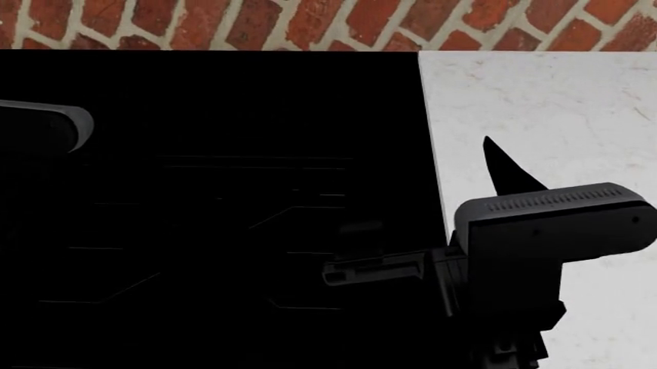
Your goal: Press the start button on the microwave
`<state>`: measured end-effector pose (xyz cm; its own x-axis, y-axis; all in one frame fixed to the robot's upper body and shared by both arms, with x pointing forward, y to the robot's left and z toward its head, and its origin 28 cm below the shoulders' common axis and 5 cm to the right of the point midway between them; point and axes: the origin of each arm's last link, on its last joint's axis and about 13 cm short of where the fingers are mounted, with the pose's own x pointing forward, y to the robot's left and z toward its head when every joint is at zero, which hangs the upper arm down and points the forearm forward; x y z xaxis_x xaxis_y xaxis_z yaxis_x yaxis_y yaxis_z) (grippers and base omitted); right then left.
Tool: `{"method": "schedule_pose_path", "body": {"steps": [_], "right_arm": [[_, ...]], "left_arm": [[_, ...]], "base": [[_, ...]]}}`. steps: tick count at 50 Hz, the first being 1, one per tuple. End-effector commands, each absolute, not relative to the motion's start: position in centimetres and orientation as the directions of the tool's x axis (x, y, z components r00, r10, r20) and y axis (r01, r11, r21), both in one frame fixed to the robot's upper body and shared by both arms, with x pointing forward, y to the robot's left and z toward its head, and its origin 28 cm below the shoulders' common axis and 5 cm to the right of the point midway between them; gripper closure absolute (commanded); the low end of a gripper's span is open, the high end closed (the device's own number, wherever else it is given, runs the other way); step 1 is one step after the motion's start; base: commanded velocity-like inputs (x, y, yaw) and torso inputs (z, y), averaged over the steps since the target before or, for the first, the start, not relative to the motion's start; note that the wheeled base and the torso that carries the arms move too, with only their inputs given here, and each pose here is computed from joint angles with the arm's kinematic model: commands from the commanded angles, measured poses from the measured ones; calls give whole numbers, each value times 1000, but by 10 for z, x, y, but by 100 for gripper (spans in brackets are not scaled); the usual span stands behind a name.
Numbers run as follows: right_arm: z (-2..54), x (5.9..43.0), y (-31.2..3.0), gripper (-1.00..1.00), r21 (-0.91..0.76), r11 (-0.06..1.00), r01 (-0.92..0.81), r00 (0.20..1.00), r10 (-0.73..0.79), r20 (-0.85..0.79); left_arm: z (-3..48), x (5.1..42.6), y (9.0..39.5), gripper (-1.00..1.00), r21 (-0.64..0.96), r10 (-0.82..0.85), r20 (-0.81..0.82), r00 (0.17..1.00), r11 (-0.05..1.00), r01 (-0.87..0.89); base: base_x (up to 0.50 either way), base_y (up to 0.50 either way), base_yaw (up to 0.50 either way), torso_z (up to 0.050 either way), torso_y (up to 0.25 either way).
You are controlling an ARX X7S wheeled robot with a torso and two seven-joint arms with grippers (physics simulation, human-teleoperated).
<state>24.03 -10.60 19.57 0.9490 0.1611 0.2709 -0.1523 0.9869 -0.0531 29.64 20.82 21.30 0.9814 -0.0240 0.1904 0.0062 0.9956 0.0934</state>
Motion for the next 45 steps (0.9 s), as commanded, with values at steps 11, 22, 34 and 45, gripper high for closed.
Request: {"method": "schedule_pose_path", "body": {"steps": [11, 22, 34, 45], "right_arm": [[240, 224, -97, -100, -174, 984, -41, 912, 108, 396], [330, 216, -93, -100, -195, 981, 15, 829, 97, 552], [402, 211, -91, -100, -218, 976, -17, 793, 146, 591], [458, 231, -88, 100, -228, 973, -24, 766, 165, 621]], "left_arm": [[215, 295, 209, -100, 95, -26, 194, 981, 995, 8], [218, 297, 209, -100, 99, -31, 200, 979, 995, 12], [221, 294, 209, -100, 102, -41, 204, 978, 995, 20], [224, 294, 207, -100, 105, -51, 211, 976, 994, 29]], "base": [[0, 0, 0, 0, 0], [0, 0, 0, 0, 0], [0, 0, 0, 0, 0], [0, 0, 0, 0, 0]]}}
